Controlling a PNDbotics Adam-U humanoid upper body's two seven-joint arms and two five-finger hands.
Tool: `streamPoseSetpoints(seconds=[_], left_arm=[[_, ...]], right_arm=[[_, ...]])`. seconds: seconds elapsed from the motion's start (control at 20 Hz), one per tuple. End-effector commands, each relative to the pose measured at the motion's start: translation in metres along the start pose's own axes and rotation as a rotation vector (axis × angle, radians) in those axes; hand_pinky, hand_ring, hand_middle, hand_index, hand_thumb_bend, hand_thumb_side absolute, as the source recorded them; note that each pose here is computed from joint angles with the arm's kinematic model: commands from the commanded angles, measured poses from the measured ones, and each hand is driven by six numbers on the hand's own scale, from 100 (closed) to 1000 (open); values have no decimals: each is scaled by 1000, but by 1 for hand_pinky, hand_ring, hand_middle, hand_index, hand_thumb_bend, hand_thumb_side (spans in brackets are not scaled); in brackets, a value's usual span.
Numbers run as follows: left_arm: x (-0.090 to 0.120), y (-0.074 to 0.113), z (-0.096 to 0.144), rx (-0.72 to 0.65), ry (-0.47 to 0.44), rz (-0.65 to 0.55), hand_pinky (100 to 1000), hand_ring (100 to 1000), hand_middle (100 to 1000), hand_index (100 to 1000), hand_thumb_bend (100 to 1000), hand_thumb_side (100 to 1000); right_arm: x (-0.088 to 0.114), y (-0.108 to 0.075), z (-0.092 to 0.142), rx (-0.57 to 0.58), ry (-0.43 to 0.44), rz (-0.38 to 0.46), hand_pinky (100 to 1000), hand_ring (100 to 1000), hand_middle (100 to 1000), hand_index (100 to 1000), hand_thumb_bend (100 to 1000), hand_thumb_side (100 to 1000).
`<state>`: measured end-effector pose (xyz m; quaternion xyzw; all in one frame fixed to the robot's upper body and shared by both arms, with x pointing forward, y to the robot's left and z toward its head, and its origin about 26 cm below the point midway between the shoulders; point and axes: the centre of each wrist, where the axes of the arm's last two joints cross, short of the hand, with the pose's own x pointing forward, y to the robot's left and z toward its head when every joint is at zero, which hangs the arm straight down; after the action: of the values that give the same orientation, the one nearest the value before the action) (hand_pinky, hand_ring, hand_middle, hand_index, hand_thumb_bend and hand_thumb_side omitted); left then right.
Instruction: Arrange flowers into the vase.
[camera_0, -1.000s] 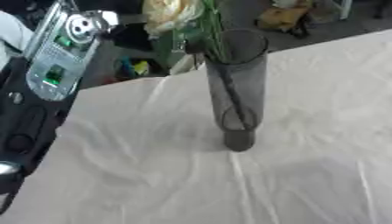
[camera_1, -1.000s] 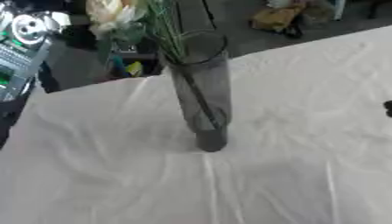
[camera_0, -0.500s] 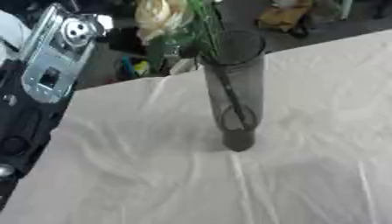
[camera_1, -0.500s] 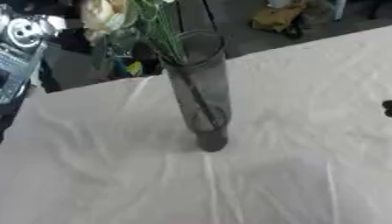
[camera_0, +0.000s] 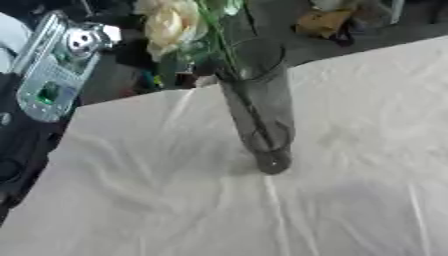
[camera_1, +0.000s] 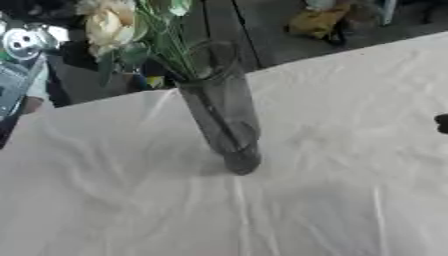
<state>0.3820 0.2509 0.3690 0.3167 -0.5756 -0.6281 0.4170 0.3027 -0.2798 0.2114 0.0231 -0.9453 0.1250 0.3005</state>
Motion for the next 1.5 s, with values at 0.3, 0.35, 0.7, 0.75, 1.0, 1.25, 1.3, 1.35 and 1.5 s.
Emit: streamPoseSetpoints(seconds=[0.3, 0.35, 0.7, 0.75, 1.0, 1.25, 1.3, 1.35, 1.5], left_arm=[[-1, 18, 16, 56, -23, 21, 927, 912, 944, 1000, 857, 1000], [1, 20, 18, 73, -40, 33, 927, 911, 942, 1000, 854, 1000], [8, 25, 17, 119, -104, 84, 918, 906, 940, 1000, 803, 1000], [9, 25, 17, 124, -110, 87, 917, 905, 940, 1000, 799, 1000], [13, 27, 15, 144, -131, 92, 913, 904, 938, 1000, 794, 1000], [20, 26, 10, 124, -149, 75, 919, 909, 940, 1000, 812, 1000], [21, 27, 9, 120, -152, 71, 921, 910, 941, 1000, 814, 1000], [23, 27, 7, 116, -154, 68, 922, 911, 942, 1000, 812, 1000], [26, 28, 4, 113, -160, 62, 923, 911, 941, 1000, 810, 1000]], right_arm=[[7, -3, -4, 10, -26, 13, 681, 543, 507, 761, 100, 1000], [7, -3, -4, 10, -26, 13, 681, 543, 507, 761, 100, 1000], [7, -3, -4, 12, -26, 16, 682, 543, 507, 761, 100, 1000], [7, -3, -4, 13, -25, 17, 682, 543, 506, 761, 100, 1000], [7, -2, -4, 16, -22, 18, 683, 543, 506, 761, 100, 1000], [7, -2, -4, 20, -19, 18, 683, 543, 505, 761, 100, 1000], [7, -2, -4, 21, -19, 19, 684, 542, 505, 761, 100, 1000], [7, -2, -4, 22, -18, 19, 684, 542, 505, 761, 100, 1000], [7, -1, -4, 24, -16, 19, 684, 542, 504, 761, 100, 1000]])
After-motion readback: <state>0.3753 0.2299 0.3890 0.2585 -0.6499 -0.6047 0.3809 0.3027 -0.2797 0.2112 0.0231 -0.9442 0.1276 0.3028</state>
